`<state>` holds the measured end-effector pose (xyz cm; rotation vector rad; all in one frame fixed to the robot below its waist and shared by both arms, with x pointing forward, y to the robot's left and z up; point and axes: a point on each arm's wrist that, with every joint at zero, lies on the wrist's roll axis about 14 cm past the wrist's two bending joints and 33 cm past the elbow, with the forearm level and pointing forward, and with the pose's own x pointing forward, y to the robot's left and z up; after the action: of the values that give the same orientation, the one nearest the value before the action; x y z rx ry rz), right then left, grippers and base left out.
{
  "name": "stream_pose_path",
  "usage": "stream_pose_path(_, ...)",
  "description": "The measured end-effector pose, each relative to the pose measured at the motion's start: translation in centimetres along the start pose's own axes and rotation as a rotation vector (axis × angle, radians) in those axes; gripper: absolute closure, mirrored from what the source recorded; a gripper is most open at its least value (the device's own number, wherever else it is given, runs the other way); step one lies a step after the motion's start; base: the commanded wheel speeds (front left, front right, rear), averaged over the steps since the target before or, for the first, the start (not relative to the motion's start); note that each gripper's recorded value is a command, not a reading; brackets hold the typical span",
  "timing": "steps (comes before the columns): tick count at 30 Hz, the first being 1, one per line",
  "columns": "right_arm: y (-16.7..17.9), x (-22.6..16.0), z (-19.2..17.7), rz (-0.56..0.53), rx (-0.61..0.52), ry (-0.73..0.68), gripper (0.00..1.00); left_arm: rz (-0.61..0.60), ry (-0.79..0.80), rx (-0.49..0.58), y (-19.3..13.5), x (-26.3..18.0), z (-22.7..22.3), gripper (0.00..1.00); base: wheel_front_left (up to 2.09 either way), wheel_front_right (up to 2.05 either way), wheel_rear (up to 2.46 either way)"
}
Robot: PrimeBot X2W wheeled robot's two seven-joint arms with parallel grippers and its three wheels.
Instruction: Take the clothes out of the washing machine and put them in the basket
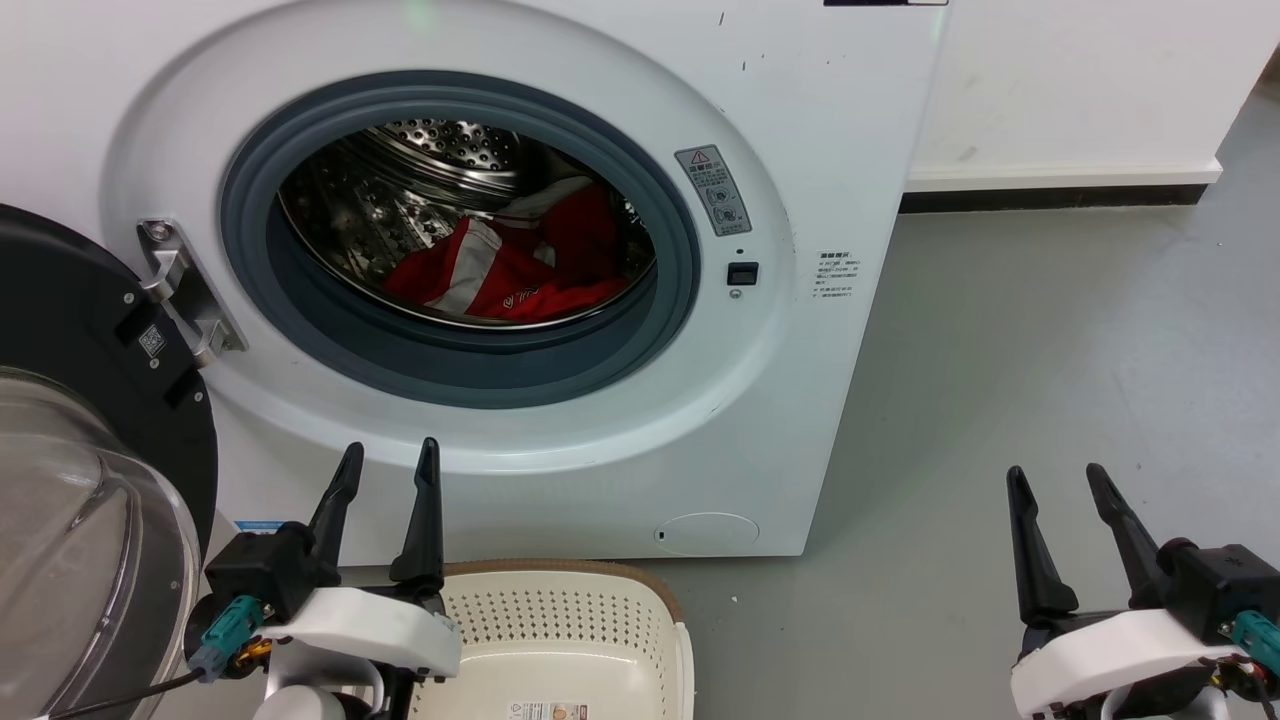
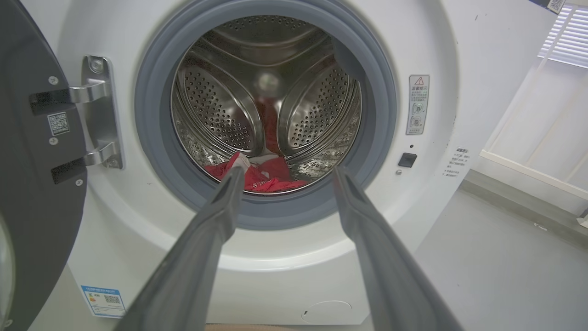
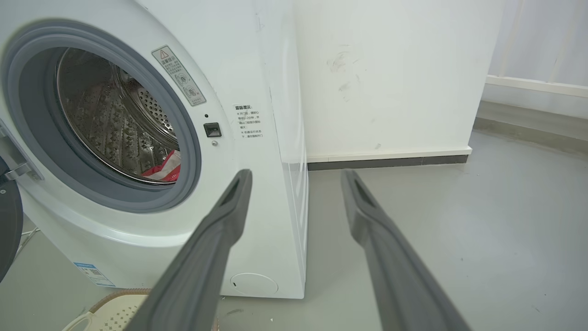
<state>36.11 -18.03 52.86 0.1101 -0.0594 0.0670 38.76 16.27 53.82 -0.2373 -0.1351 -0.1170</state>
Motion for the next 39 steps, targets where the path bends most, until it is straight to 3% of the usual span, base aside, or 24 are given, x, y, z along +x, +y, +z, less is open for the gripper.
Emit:
stream_pose_path(27,0.10,-0.37,0.11,0.013,-0.178,-0.004,0.00,-0.028,-0.009,0.201,-0.26,0.01,-0.25,0.00,0.00,0.00,0.00)
stream_pose_path(39,0.00,-0.60,-0.25,0.013,-0.205,0.005,0.00,-0.034,-0.017,0.227,-0.47,0.08,-0.17,0.00,0.00,0.00,0.00)
